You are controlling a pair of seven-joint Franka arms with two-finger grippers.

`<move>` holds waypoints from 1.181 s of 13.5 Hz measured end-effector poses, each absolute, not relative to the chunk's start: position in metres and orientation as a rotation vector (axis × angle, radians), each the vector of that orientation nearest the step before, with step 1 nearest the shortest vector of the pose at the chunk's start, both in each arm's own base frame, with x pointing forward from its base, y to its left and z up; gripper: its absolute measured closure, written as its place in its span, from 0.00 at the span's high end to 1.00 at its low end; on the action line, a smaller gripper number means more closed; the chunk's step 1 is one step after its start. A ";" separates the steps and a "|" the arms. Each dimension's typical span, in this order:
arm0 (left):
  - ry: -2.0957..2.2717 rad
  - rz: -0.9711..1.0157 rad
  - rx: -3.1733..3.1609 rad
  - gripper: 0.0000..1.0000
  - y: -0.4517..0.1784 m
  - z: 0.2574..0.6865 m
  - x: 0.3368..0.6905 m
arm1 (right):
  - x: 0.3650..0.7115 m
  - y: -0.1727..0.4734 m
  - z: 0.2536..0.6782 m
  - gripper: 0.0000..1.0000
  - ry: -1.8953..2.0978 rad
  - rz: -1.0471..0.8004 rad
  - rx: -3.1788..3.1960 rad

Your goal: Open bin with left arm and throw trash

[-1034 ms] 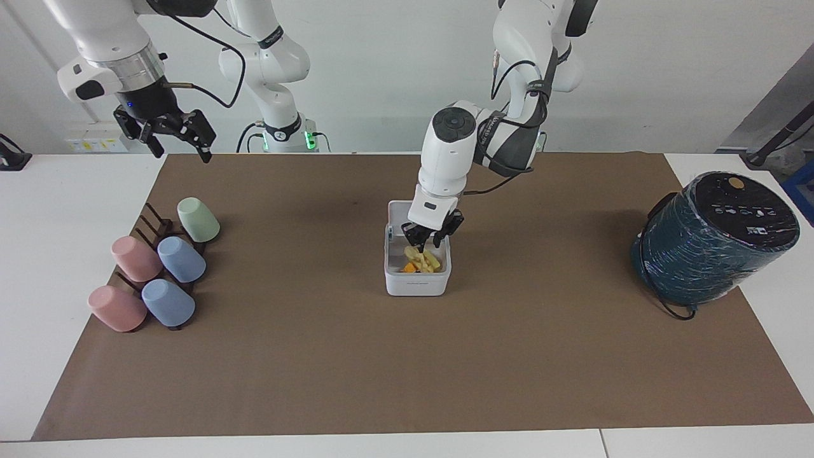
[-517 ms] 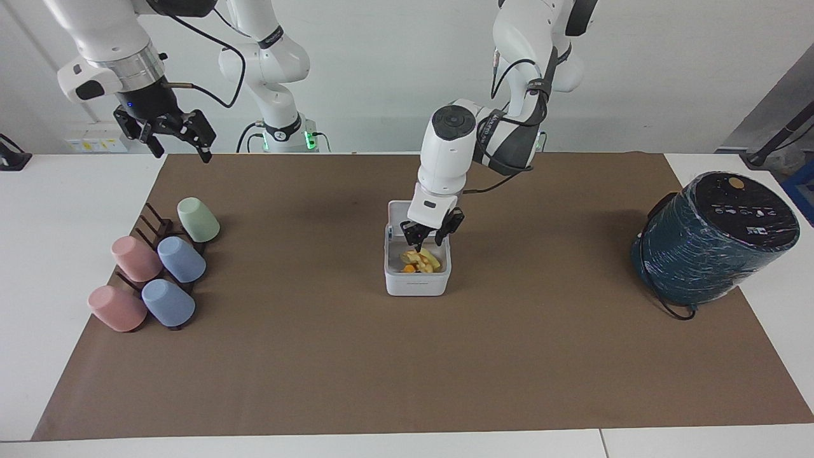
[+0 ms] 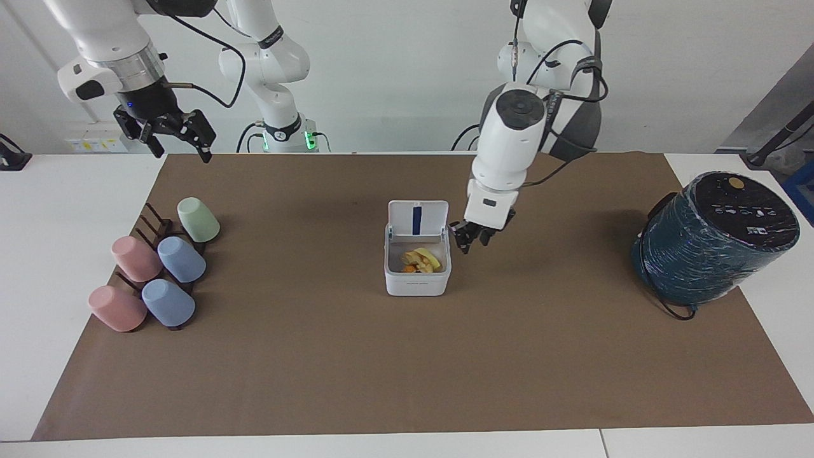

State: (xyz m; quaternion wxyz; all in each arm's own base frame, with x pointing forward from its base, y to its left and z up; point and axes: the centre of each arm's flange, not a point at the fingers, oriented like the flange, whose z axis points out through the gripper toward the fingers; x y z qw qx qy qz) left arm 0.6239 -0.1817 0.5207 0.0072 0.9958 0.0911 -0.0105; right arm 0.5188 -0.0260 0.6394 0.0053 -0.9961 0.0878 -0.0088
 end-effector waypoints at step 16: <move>-0.138 -0.080 3.123 0.70 -0.077 0.630 0.540 | 0.519 -0.026 0.639 1.00 0.275 -0.028 -3.119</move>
